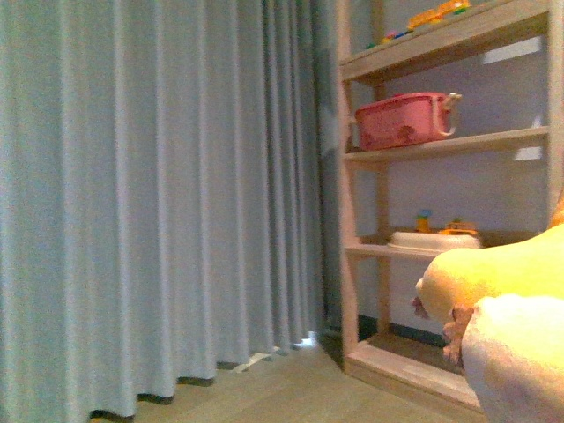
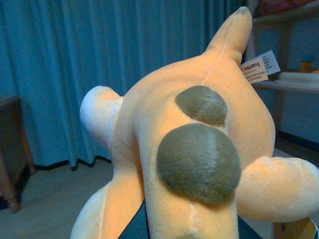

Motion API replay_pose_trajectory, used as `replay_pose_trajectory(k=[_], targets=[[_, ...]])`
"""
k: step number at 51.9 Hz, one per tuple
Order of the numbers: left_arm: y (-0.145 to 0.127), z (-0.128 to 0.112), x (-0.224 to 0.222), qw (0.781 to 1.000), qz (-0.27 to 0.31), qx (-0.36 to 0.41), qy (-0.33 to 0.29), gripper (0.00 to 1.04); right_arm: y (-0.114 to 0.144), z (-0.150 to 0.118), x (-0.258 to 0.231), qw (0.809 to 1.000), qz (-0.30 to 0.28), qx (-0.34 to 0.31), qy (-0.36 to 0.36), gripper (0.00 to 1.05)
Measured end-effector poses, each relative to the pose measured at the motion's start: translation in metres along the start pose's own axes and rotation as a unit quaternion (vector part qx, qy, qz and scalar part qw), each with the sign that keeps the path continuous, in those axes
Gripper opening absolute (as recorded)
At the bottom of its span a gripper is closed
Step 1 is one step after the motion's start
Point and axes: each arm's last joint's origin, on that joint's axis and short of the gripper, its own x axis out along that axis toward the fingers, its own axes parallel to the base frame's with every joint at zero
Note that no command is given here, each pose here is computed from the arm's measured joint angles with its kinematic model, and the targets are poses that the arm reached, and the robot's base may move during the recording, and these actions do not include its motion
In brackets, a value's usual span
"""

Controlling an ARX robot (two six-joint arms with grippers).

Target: Put away toys

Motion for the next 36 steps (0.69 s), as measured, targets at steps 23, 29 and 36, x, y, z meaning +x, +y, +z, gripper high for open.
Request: replay_pose_trajectory(k=[23,29,36], targets=[[0.0,0.0,0.0,1.0,0.001,0.0,0.0,0.98,0.0001,0.0001,0.0,1.0,0.0,0.0,0.0,0.07],[0.0,0.0,0.0,1.0,0.0,0.0,0.0,0.98,0.0001,0.0001,-0.0001,1.0,0.001,0.0,0.0,0.07],[0.0,0.0,0.0,1.0,0.001,0.0,0.0,0.98,0.0,0.0001,-0.0001,1.0,0.0,0.0,-0.001,0.07]])
